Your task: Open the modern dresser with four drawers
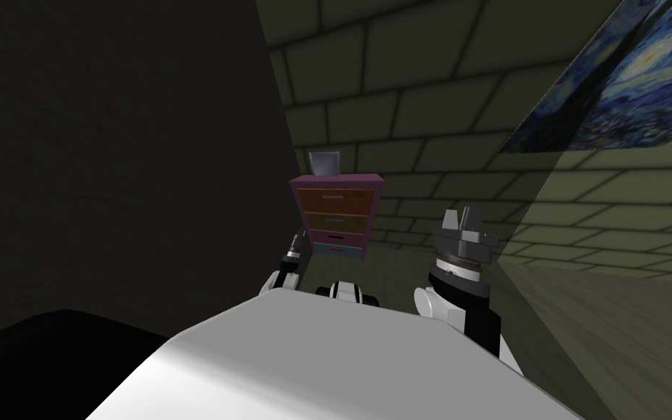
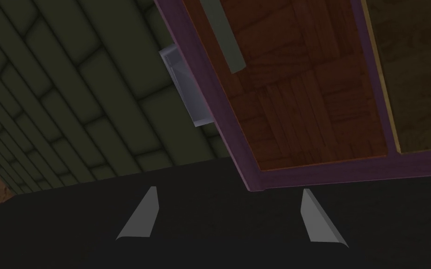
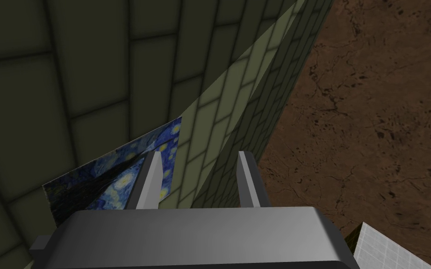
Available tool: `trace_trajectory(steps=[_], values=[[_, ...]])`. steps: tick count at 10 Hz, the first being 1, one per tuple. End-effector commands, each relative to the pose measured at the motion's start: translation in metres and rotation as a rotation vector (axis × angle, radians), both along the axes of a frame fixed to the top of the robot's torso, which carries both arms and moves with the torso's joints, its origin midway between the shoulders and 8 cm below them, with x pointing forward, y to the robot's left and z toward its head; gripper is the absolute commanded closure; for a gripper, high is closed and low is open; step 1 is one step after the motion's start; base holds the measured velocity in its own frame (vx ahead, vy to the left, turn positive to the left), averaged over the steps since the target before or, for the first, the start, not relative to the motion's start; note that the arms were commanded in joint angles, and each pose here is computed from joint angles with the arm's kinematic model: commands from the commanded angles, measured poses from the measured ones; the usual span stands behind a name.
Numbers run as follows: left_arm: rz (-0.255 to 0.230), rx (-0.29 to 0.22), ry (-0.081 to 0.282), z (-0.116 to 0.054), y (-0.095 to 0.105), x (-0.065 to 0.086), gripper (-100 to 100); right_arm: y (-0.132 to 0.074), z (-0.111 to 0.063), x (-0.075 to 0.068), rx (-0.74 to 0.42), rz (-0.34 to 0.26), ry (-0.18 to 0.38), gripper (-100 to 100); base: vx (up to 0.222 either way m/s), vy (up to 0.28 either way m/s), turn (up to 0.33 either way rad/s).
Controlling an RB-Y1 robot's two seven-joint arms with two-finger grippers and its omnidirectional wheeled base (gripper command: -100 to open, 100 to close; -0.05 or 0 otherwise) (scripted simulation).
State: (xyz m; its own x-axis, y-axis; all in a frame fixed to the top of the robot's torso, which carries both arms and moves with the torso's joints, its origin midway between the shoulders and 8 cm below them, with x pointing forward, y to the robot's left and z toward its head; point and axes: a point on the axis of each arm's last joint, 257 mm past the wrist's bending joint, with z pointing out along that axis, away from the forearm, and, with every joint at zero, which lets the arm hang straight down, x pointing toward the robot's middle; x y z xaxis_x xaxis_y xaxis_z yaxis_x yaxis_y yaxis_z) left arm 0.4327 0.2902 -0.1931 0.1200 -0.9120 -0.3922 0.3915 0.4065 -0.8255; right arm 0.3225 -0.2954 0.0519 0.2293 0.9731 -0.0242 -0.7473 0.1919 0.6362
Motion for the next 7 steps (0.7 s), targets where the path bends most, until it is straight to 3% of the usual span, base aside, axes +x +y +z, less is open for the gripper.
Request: trace_trajectory(steps=[1,4,5,6,7], values=[[-0.005,-0.006,0.02,-0.015,0.0,0.004,-100,0.0,0.0,0.0,0.0,0.0,0.0,0,0.064,-0.017,0.002],[-0.017,-0.014,0.031,-0.03,-0.003,0.01,-100,0.0,0.0,0.0,0.0,0.0,0.0,0,0.085,-0.023,0.006],[-0.013,-0.016,0.054,-0.04,-0.001,0.01,-100,0.0,0.0,0.0,0.0,0.0,0.0,0,0.082,-0.036,0.004],[-0.021,-0.018,0.048,-0.042,-0.003,0.013,-100,0.0,0.0,0.0,0.0,0.0,0.0,0,0.093,-0.038,0.007],[-0.017,-0.021,0.072,-0.053,-0.001,0.012,-100,0.0,0.0,0.0,0.0,0.0,0.0,0,0.075,-0.026,0.003]])
